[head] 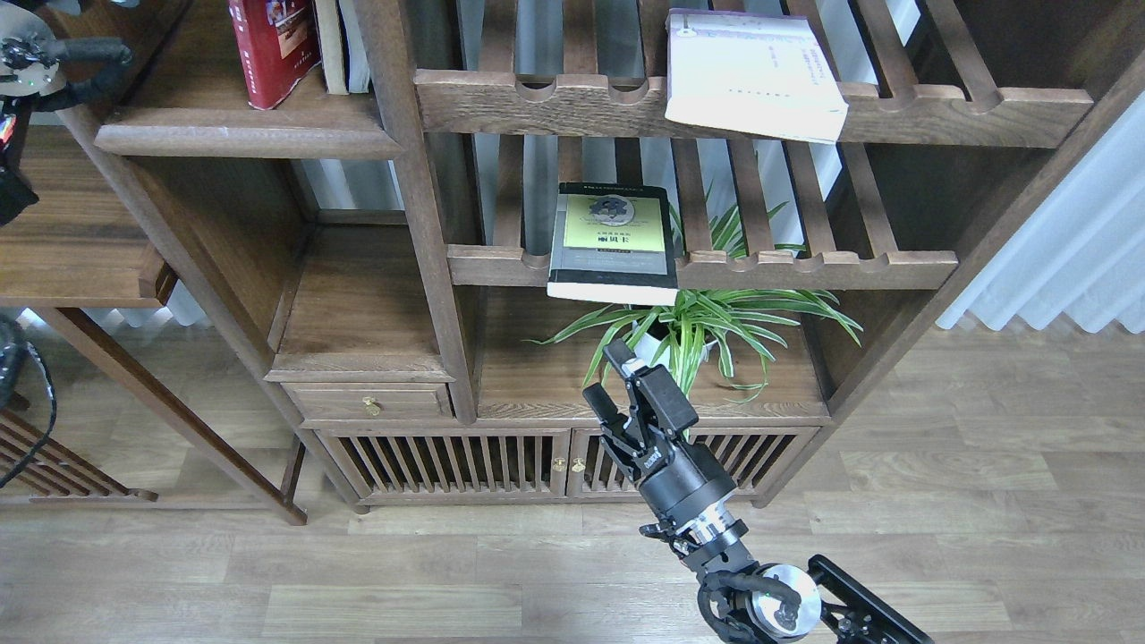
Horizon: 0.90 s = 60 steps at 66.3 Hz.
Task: Organize books on shelf
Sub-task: 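Place the red book upright on the upper shelf with the left gripper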
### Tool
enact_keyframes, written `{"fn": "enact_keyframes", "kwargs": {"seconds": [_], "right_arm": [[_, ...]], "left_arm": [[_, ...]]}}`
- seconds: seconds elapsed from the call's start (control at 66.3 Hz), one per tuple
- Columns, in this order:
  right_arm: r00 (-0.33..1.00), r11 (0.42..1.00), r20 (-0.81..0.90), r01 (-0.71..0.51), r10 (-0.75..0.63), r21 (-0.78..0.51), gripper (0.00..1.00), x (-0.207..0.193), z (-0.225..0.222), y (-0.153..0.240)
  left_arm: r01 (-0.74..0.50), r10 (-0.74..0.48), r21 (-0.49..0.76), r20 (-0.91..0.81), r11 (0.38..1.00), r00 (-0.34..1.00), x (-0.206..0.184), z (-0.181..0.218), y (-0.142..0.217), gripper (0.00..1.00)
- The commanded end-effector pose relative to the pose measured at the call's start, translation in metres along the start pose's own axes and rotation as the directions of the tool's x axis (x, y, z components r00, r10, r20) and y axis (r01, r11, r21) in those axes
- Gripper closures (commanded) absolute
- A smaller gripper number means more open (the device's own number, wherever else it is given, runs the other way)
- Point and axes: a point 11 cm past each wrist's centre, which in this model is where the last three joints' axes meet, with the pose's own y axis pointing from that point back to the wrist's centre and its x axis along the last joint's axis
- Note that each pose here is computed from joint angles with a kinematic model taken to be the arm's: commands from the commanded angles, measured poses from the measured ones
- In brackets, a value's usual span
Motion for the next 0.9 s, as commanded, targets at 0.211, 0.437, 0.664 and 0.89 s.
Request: {"fn": "enact_keyframes", "kwargs": {"seconds": [0.211,0.437,0.664,0.89], "right_arm": [[1.000,1.000,0.008,-0.001,0.001,0.013,0.00,0.000,0.000,0.005],[1.000,0.999,0.000,0.002,-0.002,0.042,0.00,-0.001,-0.008,0.005],[0.998,0.995,-0.041,0.055,-0.052,0.084,0.00,-0.017,-0.022,-0.001],[0.974,0.971,-0.101,0.214,-0.203,0.105,0.00,-0.070,-0.032,-0.008]], "left_arm": [[0.021,-0.022,-0.088,-0.009,0.996,1.000,0.007,0.022,0.036,0.13],[0.016,-0.029,-0.124,-0.104,0.992,0.994,0.019,0.012,0.095,0.12],[0.061,-0.045,0.033,-0.367,0.998,0.929,0.009,-0.056,0.130,0.04],[0.077,0.038,0.226,-0.466,0.971,0.884,0.000,-0.131,0.174,0.02]]}}
